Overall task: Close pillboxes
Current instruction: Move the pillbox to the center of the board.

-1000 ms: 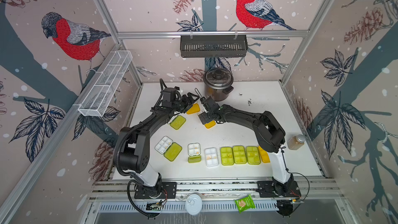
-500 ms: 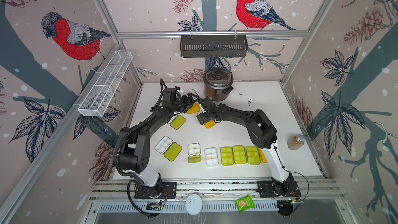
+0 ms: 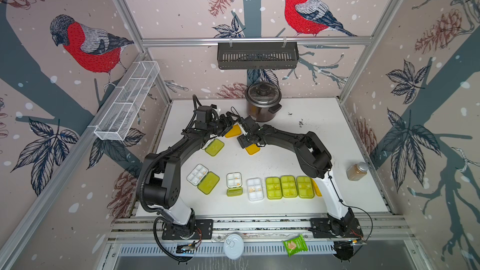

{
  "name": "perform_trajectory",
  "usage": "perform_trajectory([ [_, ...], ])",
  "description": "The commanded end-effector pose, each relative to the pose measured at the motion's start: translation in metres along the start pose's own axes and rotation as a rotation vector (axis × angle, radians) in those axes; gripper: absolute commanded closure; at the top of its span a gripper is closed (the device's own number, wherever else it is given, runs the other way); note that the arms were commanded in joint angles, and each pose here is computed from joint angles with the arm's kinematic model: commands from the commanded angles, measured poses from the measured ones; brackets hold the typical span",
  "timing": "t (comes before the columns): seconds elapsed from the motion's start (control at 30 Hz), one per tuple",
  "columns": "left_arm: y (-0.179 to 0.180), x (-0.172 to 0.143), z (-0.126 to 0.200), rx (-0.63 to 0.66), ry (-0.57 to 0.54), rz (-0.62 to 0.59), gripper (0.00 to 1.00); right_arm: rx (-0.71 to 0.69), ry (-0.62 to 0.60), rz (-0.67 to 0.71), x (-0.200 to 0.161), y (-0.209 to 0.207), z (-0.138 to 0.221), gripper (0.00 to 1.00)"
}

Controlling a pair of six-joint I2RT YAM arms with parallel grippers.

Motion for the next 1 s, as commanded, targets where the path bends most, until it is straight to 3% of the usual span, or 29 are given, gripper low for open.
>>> perform_trajectory([
  [0.0, -0.005, 0.005, 0.001, -0.035, -0.025, -0.015, 0.14, 0.005, 0.008, -0.03, -0.002, -0.001, 0.0, 0.22],
  [0.53, -0.002, 0.006, 0.0, -0.013, -0.03, -0.025, 0.15, 0.029, -0.007, -0.044, -0.01, -0.003, 0.017, 0.29],
  [0.97, 0.003, 0.003, -0.004, -0.004, -0.019, -0.014, 0.15, 0.041, 0.035, 0.041, -0.071, 0.002, 0.044, 0.28],
])
Point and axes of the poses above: each gripper's point midway between its finger pads, its own z axis back along the fingers, its own y axis along the line the jaws close on, x = y × z, the point moved 8 cm from there along z, back along the fingers, and after that the axes turned 10 degrees about -z, right-handed, at the moved point
